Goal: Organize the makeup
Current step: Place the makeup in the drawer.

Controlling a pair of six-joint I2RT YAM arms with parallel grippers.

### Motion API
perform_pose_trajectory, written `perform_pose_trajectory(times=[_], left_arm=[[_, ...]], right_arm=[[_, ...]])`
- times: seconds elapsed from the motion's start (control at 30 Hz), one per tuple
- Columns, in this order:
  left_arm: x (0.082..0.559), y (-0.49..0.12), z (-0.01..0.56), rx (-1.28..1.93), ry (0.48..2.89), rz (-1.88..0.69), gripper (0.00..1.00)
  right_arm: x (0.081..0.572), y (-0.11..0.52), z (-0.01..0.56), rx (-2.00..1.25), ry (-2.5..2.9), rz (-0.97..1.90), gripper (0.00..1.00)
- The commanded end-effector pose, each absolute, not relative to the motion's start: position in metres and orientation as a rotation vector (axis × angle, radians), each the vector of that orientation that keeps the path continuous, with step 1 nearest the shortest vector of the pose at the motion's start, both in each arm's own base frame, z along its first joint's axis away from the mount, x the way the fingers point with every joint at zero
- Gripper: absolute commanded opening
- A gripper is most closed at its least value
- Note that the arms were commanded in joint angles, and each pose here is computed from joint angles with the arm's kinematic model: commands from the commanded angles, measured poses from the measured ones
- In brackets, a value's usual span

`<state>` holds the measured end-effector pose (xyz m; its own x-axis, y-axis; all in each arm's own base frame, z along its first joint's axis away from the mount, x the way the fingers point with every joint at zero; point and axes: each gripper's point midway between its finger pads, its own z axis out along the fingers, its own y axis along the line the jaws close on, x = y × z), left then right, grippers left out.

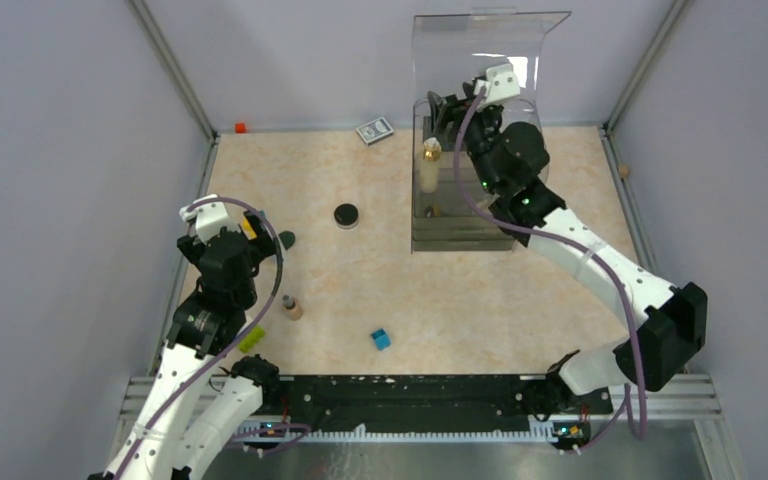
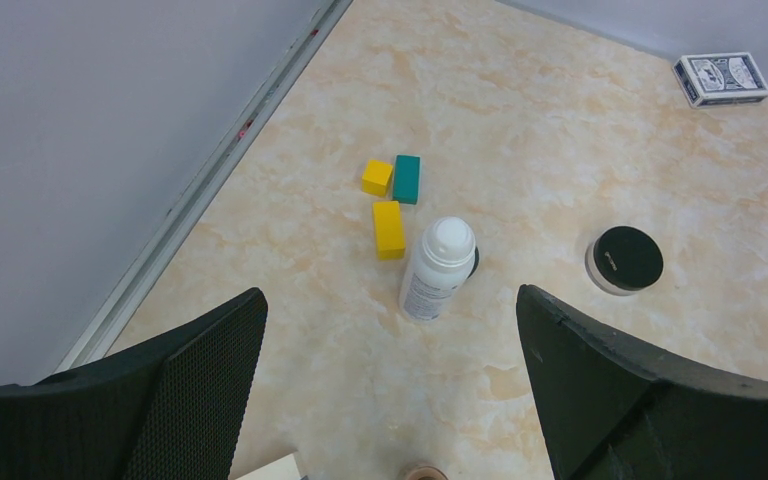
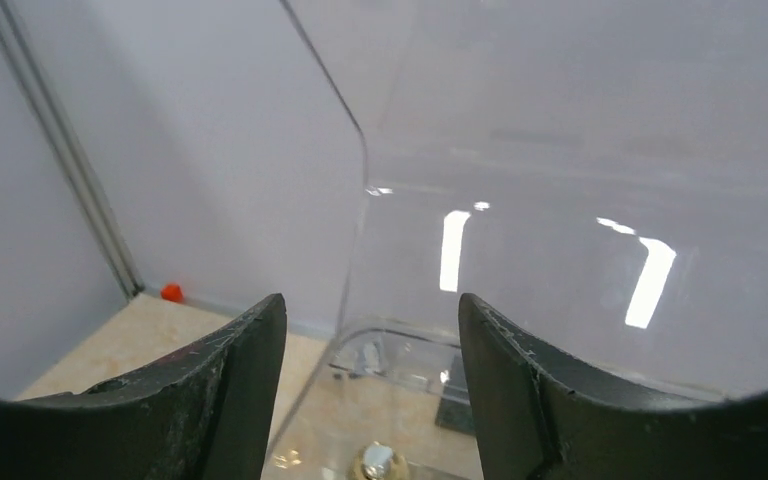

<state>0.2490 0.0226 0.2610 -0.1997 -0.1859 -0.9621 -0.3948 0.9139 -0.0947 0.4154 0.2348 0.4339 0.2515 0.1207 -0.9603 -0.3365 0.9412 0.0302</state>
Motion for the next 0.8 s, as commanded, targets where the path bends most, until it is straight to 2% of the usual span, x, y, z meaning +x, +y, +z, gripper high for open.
perform_pose_trajectory(times=[0.0,0.13,0.27,0.47,0.67,0.7,0.77], left_arm=[[0.255,0.024,0.270,-0.454,1.740,0.196,0.99],[0.239,0.032,0.284,-0.546,1.714,0.173,0.99],[0.214,0.048,0.307,-0.636,1.575,0.134,0.99],[0.195,0.058,0.324,-0.608,1.422,0.107,0.99],[0.198,0.057,0.322,-0.604,1.442,0.117,0.99],[0.199,0.056,0.321,-0.603,1.444,0.116,0.99],[0.199,0.056,0.321,-0.598,1.443,0.118,0.99]], right_arm=[[0.375,0.271,0.472,-0.314,1.234,0.310,0.63],[0.344,0.318,0.466,-0.413,1.244,0.439,0.63],[0.324,0.364,0.436,-0.509,1.302,0.594,0.63],[0.307,0.426,0.362,-0.689,1.396,0.765,0.63],[0.310,0.477,0.294,-0.792,1.485,0.875,0.63],[0.312,0.484,0.282,-0.810,1.501,0.879,0.64],[0.315,0.497,0.263,-0.844,1.520,0.895,0.71]])
